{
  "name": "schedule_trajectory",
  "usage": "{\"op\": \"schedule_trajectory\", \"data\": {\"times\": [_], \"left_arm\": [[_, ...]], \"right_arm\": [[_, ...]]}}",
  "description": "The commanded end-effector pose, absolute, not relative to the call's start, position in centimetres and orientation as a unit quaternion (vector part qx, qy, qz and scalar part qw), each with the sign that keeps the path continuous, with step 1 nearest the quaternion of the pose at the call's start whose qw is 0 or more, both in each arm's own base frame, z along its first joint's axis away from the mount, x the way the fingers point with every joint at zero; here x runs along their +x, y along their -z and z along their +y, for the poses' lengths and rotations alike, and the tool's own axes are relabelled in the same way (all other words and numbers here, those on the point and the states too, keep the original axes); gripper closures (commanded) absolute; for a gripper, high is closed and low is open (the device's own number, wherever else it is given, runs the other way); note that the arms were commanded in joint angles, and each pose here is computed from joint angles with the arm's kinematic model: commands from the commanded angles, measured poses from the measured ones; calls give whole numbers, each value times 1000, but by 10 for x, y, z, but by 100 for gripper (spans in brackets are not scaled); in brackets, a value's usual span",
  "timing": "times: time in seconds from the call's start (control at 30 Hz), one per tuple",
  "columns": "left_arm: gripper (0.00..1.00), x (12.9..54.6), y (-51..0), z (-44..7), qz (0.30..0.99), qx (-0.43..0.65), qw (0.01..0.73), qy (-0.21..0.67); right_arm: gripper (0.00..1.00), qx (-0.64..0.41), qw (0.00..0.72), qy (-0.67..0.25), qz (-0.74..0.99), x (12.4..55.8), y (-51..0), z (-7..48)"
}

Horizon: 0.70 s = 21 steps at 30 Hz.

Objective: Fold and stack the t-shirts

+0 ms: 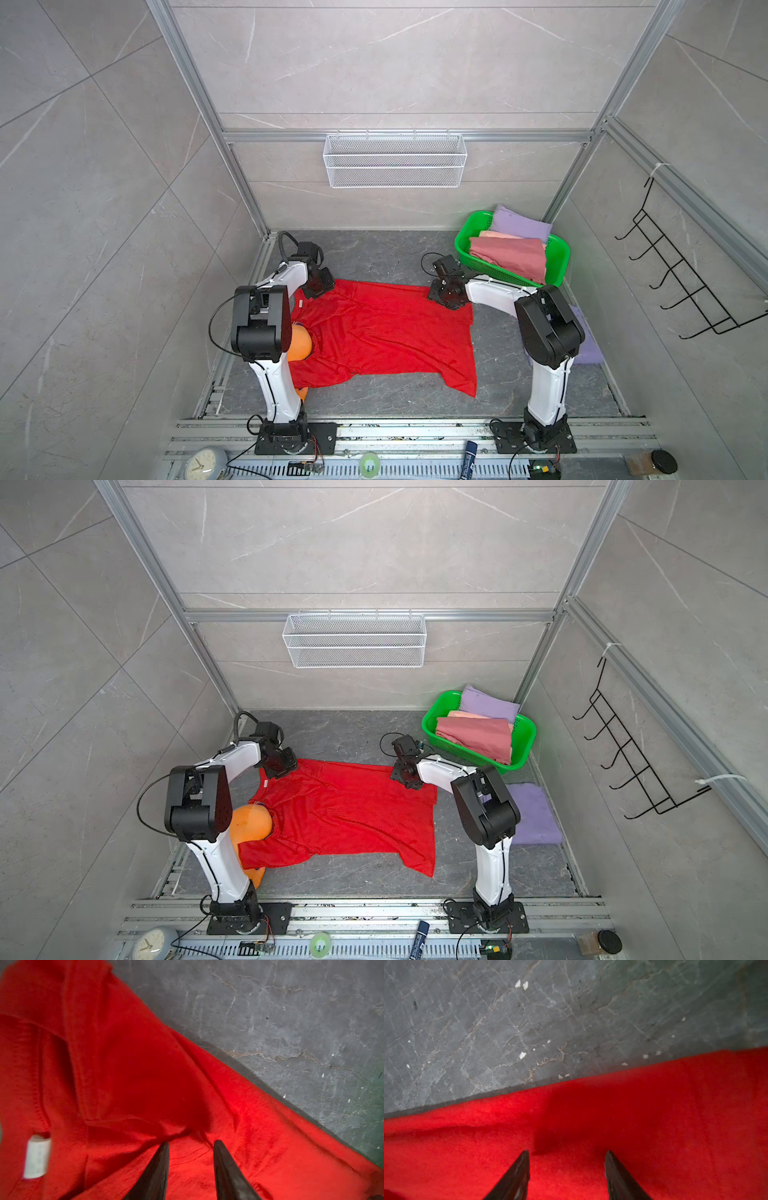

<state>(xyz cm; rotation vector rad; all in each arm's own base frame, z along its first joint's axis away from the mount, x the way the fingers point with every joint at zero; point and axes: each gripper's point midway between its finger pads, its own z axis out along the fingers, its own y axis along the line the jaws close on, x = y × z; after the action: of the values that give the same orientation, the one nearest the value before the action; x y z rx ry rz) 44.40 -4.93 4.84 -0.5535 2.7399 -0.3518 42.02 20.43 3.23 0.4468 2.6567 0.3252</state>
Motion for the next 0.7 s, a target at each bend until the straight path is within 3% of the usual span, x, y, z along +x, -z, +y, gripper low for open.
{"op": "schedule_trajectory", "data": {"times": [0.0,0.27,0.57,0.67], "left_arm": [[61,453,-52,-56,959,-194,162,129],[67,445,-40,-63,973,-168,119,103],[98,444,-44,-63,978,-154,116,75],[100,444,-53,-62,976,-156,128,76]], "right_arm": [[41,167,215,-122,954,428,-34,209],[41,170,215,-116,955,429,-31,208],[41,168,211,-118,956,436,-25,213],[41,165,211,-121,956,437,-25,215]]}}
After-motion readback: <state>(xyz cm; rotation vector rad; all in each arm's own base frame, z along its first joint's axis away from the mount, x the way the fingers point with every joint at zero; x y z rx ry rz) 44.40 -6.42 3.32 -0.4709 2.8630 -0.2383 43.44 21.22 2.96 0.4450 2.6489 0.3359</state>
